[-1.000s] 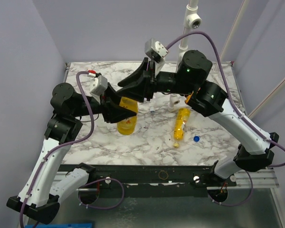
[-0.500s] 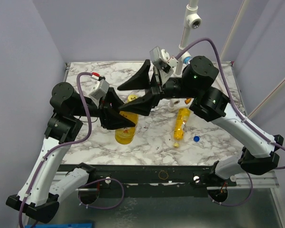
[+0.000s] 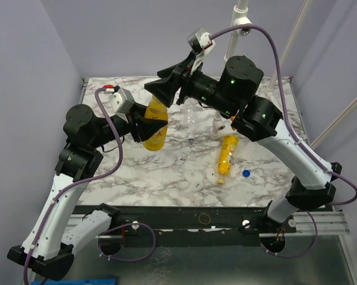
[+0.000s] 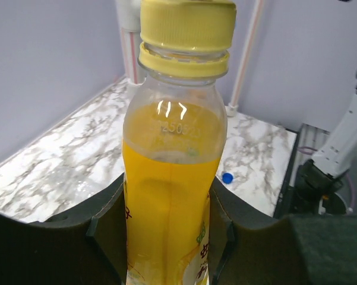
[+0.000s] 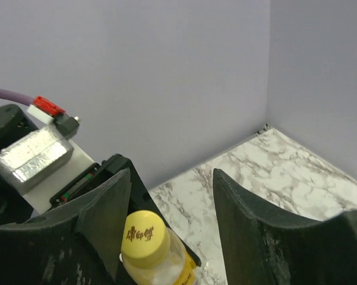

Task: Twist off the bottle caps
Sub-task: Unscrew the bottle cap from the plastic bottle.

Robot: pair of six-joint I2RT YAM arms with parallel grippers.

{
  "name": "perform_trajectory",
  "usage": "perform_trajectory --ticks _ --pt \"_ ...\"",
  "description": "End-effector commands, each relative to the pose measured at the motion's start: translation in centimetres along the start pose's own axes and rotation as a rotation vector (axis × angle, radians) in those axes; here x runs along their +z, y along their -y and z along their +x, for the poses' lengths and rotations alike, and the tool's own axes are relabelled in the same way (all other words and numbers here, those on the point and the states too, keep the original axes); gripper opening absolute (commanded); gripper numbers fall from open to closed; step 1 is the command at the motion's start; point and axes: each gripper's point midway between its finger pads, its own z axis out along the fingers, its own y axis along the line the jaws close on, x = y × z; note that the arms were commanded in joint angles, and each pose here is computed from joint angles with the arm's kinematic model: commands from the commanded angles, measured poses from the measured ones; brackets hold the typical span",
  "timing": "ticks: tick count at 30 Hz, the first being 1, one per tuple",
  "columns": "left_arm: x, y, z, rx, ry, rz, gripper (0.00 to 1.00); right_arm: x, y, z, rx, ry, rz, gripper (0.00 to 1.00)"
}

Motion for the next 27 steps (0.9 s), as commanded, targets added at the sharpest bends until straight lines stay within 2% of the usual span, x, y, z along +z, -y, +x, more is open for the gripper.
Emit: perform_trajectory --ticks 1,9,13,15,19,23,27 --pt "-0.4 -3.1 0.2 0.046 0.001 -0.169 0.00 0.4 1.5 2.1 0.014 -0.070 0.078 0.60" --pt "-0.5 -3.5 0.5 0.041 -0.002 -0.191 0.00 1.1 0.8 3.1 0.026 -0.093 0.031 0.58" --pt "-0.5 -3.5 0.6 0.037 -0.003 -0.195 0.00 1.6 0.4 4.3 0.040 -0.114 0.004 0.66" --pt "-0.5 -3.4 0.6 0.034 -0.003 -0.191 0.00 1.7 0.4 4.5 0.044 -0.113 0.003 0.64" --pt "-0.6 -3.2 0.6 0.026 -0.003 -0.184 0.00 1.7 0.3 4.0 0.048 -0.095 0.001 0.49" --pt "-0.6 -2.9 0.6 0.022 0.000 -0.171 0.00 1.3 0.1 3.2 0.043 -0.067 -0.006 0.25" --pt "-0.5 -0.3 0.5 -0.007 -0.006 -0.036 0.00 0.4 -1.6 2.5 0.007 -0.046 -0.108 0.06"
